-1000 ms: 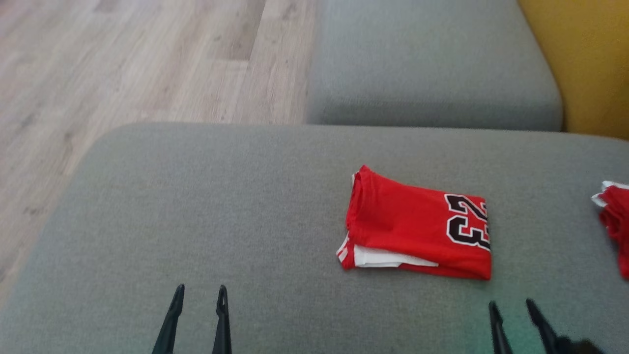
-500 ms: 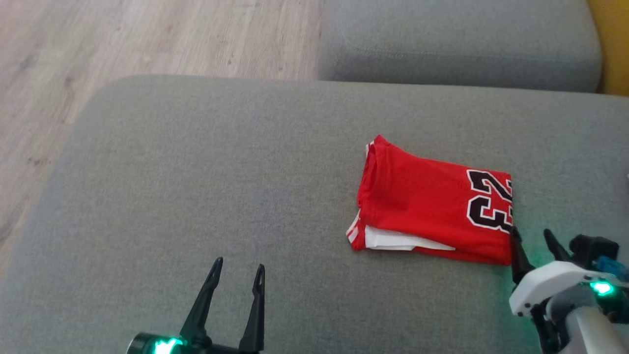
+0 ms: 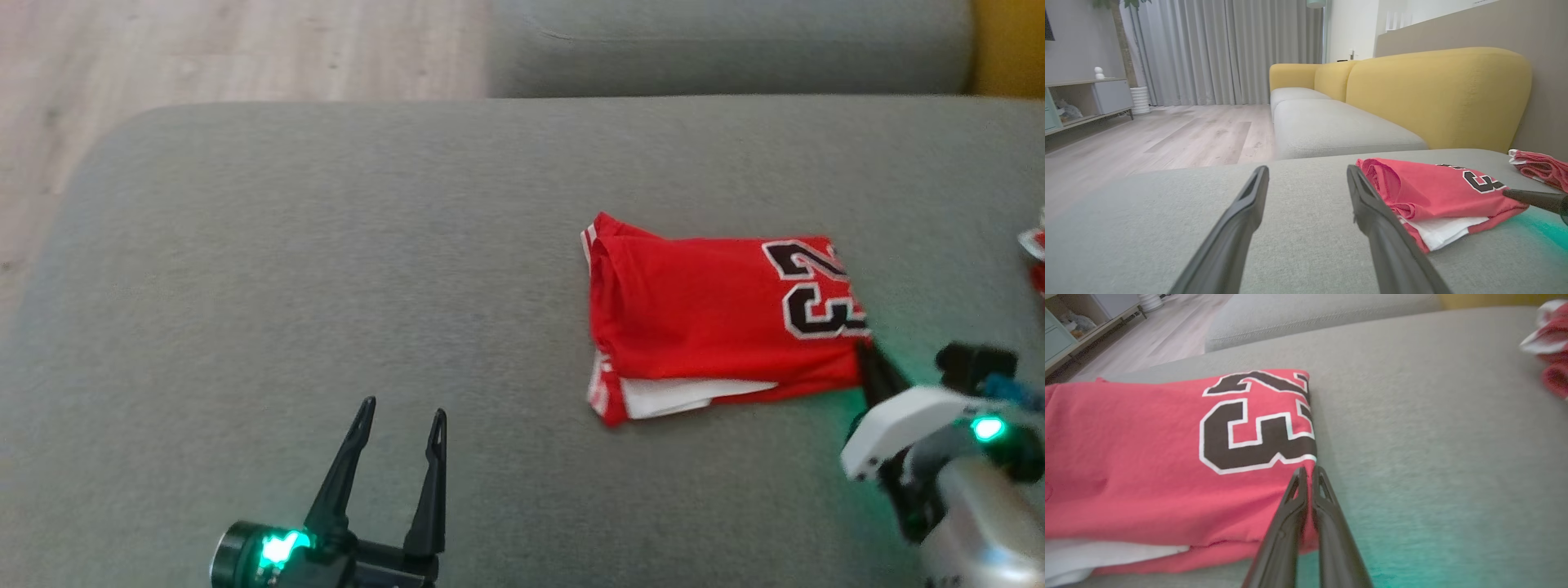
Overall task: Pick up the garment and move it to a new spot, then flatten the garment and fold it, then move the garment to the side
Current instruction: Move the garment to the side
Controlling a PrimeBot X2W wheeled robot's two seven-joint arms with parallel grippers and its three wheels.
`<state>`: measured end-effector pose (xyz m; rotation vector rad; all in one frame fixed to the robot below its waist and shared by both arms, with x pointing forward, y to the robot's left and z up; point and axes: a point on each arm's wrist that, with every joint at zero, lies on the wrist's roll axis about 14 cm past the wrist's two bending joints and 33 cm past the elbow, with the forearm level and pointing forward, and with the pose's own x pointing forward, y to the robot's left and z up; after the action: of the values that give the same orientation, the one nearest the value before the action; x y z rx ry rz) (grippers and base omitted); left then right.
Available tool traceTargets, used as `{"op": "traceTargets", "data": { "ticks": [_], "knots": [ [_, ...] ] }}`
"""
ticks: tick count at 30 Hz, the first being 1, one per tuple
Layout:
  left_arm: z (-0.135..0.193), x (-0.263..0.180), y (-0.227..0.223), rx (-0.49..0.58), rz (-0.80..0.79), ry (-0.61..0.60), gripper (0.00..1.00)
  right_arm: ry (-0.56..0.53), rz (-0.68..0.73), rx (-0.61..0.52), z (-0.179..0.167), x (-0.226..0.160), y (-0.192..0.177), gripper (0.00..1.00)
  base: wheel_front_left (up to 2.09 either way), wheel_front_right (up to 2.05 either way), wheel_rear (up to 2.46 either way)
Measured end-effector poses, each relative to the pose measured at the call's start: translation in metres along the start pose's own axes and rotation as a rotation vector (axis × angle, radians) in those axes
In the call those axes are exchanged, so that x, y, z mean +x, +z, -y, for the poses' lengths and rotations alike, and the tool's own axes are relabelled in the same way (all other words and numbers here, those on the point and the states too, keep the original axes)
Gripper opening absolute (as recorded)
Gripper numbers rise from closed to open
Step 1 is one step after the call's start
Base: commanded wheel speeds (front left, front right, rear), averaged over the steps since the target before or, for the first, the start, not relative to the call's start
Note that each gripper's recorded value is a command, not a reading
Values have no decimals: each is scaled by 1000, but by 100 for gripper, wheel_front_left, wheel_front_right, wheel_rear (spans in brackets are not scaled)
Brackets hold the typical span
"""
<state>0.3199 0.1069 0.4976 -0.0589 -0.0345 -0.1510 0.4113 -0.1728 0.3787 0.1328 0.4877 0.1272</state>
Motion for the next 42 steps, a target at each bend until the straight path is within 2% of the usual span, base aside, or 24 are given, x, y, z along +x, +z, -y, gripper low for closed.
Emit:
{"op": "traceTargets", "data": {
  "ticks": [6,16,23,27,33,34,35,38,42],
  "knots": [
    [19,19,-4,-13,-8,-76,100,-75,72,-117,51,-8,35,0,0,0,0],
    [54,57,-14,-47,-19,-213,100,-238,207,-291,134,-35,120,0,0,0,0],
    [67,73,-29,-64,-46,-264,100,-352,201,-337,176,-56,144,0,0,0,0],
    [69,82,-35,-66,-56,-272,100,-455,226,-339,207,-77,167,0,0,0,0],
    [70,86,-38,-72,-60,-285,100,-538,213,-321,230,-91,170,0,0,0,0],
    [70,87,-38,-73,-58,-285,100,-556,200,-315,235,-95,167,36,0,0,0],
    [69,87,-38,-72,-58,-284,100,-574,189,-305,240,-98,163,100,0,0,0],
    [68,86,-38,-69,-57,-282,100,-602,156,-290,244,-102,149,100,0,0,0],
    [66,82,-30,-56,-40,-276,100,-578,153,-273,227,-97,135,100,0,0,0]
  ]
}}
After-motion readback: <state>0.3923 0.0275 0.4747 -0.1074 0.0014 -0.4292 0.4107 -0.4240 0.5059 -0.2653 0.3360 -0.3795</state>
